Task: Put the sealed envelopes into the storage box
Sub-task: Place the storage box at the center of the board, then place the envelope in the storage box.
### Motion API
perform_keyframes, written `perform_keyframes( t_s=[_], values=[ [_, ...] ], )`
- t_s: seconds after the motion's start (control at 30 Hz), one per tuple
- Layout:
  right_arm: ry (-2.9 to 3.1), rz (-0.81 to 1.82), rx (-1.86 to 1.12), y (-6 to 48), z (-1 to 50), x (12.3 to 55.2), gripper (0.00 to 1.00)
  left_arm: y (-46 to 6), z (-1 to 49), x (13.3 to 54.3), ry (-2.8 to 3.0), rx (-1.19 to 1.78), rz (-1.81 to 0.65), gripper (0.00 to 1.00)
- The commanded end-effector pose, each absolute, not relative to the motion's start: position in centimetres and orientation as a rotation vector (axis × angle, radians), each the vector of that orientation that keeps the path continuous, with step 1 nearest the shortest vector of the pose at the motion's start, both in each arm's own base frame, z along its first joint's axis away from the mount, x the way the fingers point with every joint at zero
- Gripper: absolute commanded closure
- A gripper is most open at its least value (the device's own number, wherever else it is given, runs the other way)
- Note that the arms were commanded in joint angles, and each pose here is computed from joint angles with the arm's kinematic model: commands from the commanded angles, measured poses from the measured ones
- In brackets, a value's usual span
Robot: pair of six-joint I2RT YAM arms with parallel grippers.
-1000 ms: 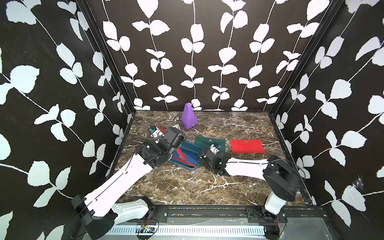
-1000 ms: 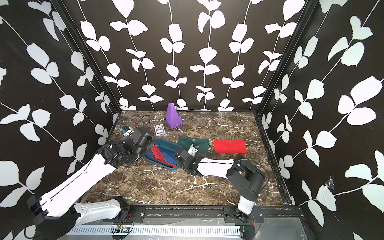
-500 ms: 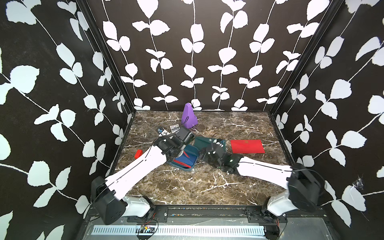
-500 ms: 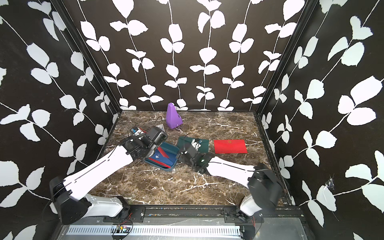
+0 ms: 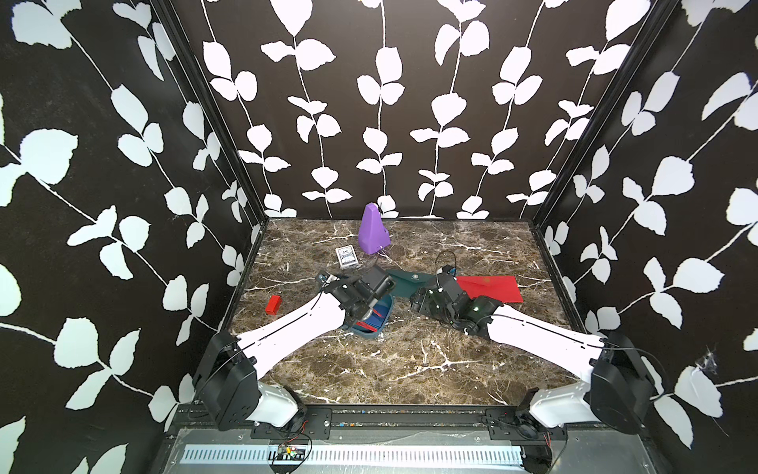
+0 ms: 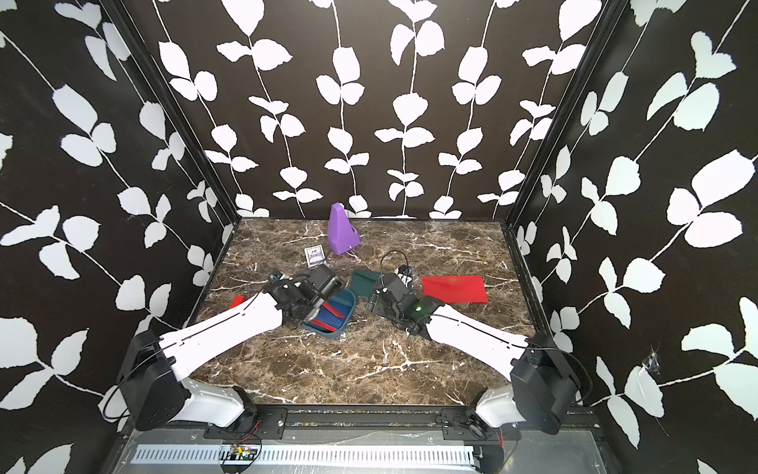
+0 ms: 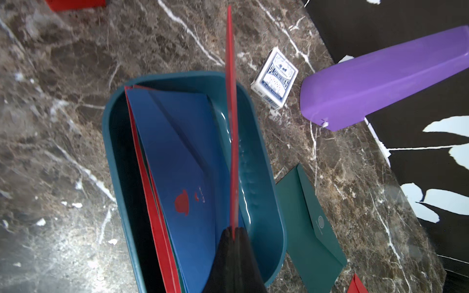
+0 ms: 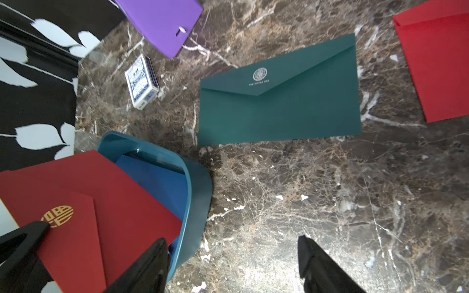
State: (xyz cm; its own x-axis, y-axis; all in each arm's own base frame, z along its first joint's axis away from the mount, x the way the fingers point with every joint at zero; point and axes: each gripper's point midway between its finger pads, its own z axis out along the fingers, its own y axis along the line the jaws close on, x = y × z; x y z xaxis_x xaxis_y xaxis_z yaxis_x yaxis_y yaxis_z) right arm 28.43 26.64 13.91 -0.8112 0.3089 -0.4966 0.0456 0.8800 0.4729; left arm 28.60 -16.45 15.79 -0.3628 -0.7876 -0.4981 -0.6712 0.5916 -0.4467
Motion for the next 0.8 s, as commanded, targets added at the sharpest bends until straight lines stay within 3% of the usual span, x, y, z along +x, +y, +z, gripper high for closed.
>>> perform_keyframes(
  t_s=[0.0, 0.4, 0.77],
  values=[
    [2.474, 0.617, 0.192, 27.6, 14.3, 28.7, 0.2, -15.7, 14.8, 28.0, 2.069, -1.245, -0.202, 1.0],
    [2.487, 0.637, 0.11, 29.2, 14.6, 29.3, 0.19, -14.9, 12.7, 26.4, 2.082, -1.312, -0.171, 0.99],
    [2.485, 0.674, 0.075, 30.2, 15.3, 29.5, 0.2, -15.4, 12.4, 26.6, 2.137, -1.223, -0.153, 0.72]
  ],
)
